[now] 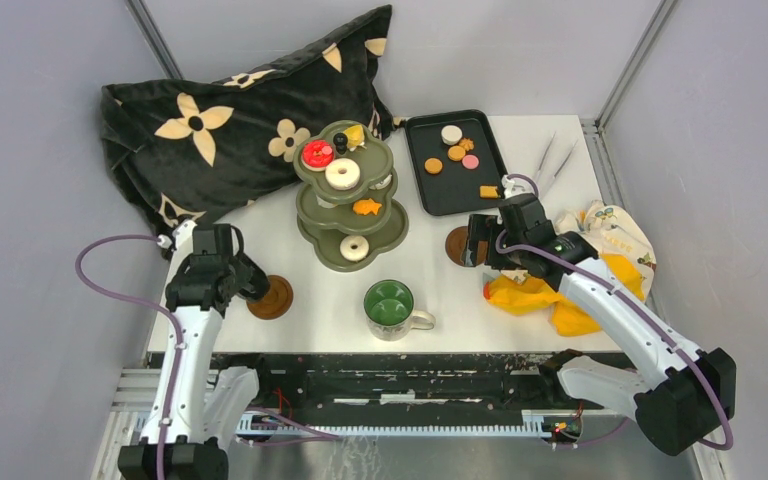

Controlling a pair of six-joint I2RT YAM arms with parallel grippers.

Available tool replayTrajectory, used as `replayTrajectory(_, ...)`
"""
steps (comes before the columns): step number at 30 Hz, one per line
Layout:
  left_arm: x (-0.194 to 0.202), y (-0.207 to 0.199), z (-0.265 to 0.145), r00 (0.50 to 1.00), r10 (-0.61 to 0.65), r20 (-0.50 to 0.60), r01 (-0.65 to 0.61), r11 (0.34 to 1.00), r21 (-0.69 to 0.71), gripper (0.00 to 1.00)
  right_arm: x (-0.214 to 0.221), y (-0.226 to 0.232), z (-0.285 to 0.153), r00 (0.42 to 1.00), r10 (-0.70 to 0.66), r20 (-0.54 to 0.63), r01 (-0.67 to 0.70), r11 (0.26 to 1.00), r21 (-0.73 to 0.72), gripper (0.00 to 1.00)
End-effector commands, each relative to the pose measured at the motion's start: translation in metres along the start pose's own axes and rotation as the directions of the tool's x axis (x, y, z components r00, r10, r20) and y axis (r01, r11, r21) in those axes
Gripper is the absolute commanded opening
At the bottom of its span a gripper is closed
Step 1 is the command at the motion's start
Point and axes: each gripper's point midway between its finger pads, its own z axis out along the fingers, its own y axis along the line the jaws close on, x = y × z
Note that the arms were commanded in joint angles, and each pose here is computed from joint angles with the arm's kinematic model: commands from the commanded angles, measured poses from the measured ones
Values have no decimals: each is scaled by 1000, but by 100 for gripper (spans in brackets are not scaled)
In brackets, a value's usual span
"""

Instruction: Serve the afternoon tea

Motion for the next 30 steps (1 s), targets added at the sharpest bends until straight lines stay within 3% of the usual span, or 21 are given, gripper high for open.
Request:
replayTrajectory(1,-15,-19,-23,998,37,57,-43,994,97,3,-9,10,2,999,12,37,-10,999,-39,99)
replayTrajectory(11,-4,-32,-30,992,72,107,-85,990,117,3,-6,11,1,999,19,31,-18,999,-50,99)
replayTrajectory(17,-30,-50,-39,968,66,242,-116,974,196,3,-5,9,0,999,18,33,-17,999,-45,99)
replayTrajectory(22,-23,-55,-31,957,69,283,-137,964,228,3,-2,9,3,999,19,27,-18,999,-46,100)
replayTrajectory(30,-21,-35,-18,933,57,356,-109,986,127,3,2,7,9,1000,7,9,-7,999,-38,99)
